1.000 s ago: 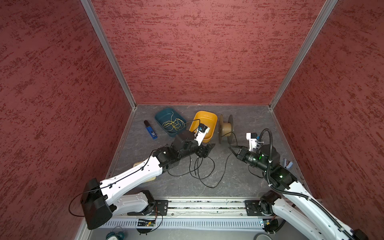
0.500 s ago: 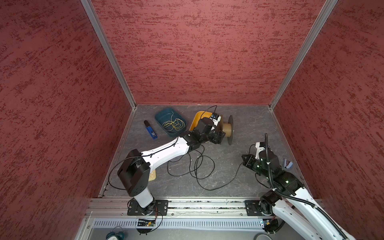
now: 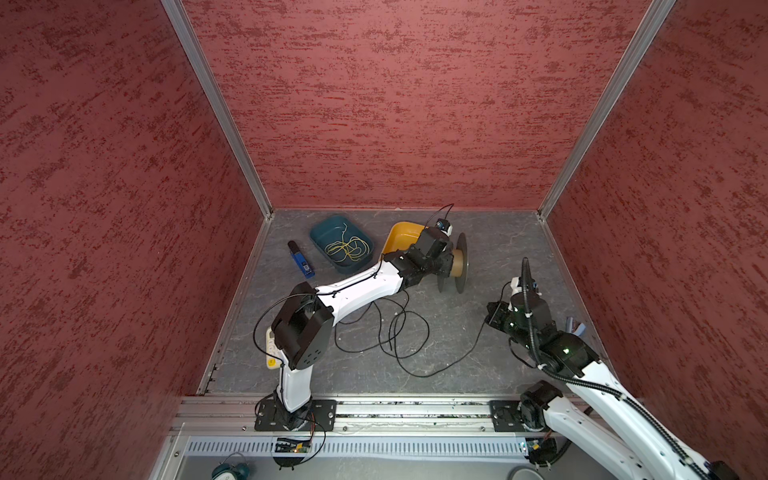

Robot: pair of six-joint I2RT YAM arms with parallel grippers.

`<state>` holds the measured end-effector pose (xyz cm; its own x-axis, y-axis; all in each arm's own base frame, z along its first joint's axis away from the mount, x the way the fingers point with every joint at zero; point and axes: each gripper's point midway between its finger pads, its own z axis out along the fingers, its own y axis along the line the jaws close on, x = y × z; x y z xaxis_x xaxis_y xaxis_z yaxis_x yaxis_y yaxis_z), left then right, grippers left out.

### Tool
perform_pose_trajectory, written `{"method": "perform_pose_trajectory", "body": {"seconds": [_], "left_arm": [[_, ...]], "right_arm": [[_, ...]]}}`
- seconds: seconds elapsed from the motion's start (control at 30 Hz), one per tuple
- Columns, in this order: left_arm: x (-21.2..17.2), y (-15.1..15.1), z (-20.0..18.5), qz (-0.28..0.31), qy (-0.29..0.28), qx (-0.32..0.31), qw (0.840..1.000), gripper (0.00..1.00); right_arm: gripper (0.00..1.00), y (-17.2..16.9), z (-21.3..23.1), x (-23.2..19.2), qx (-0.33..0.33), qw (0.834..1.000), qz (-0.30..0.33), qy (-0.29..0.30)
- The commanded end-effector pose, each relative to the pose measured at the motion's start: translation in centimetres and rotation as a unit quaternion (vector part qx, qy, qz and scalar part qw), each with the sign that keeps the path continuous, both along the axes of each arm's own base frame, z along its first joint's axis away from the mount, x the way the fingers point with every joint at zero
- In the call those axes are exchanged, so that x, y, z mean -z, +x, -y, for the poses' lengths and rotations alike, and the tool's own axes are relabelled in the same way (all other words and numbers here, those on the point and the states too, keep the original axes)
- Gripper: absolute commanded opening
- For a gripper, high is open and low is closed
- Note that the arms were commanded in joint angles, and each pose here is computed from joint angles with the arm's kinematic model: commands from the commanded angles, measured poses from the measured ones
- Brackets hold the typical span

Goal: Wrap the cables

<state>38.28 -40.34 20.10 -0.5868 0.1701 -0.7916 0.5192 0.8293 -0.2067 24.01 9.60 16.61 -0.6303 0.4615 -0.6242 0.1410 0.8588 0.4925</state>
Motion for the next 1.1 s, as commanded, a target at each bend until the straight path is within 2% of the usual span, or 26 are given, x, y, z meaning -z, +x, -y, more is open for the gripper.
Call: {"method": "perform_pose_trajectory", "body": {"seconds": [0.0, 0.5, 0.93, 1.07], "left_arm": [[1.2, 0.5, -0.7, -0.006, 0.044, 0.000, 0.999, 0.31], [1.6, 3.2, -2.1, 0.013, 0.082, 0.005, 0.997, 0.31], [0.9, 2.5, -2.6, 0.009, 0.071, 0.005, 0.997, 0.34], [0.5, 2.4, -2.8, 0.013, 0.070, 0.005, 0.997, 0.40]], "right_arm": [[0.00, 1.0, -0.2, -2.1, 0.000, 0.999, 0.034, 0.006], [0.00, 2.0, -1.0, -2.5, -0.020, 0.999, 0.044, -0.004], [0.00, 2.9, -2.3, -3.3, -0.053, 0.997, 0.057, -0.004], [0.00, 3.0, -2.8, -3.6, -0.066, 0.996, 0.060, -0.002]]}}
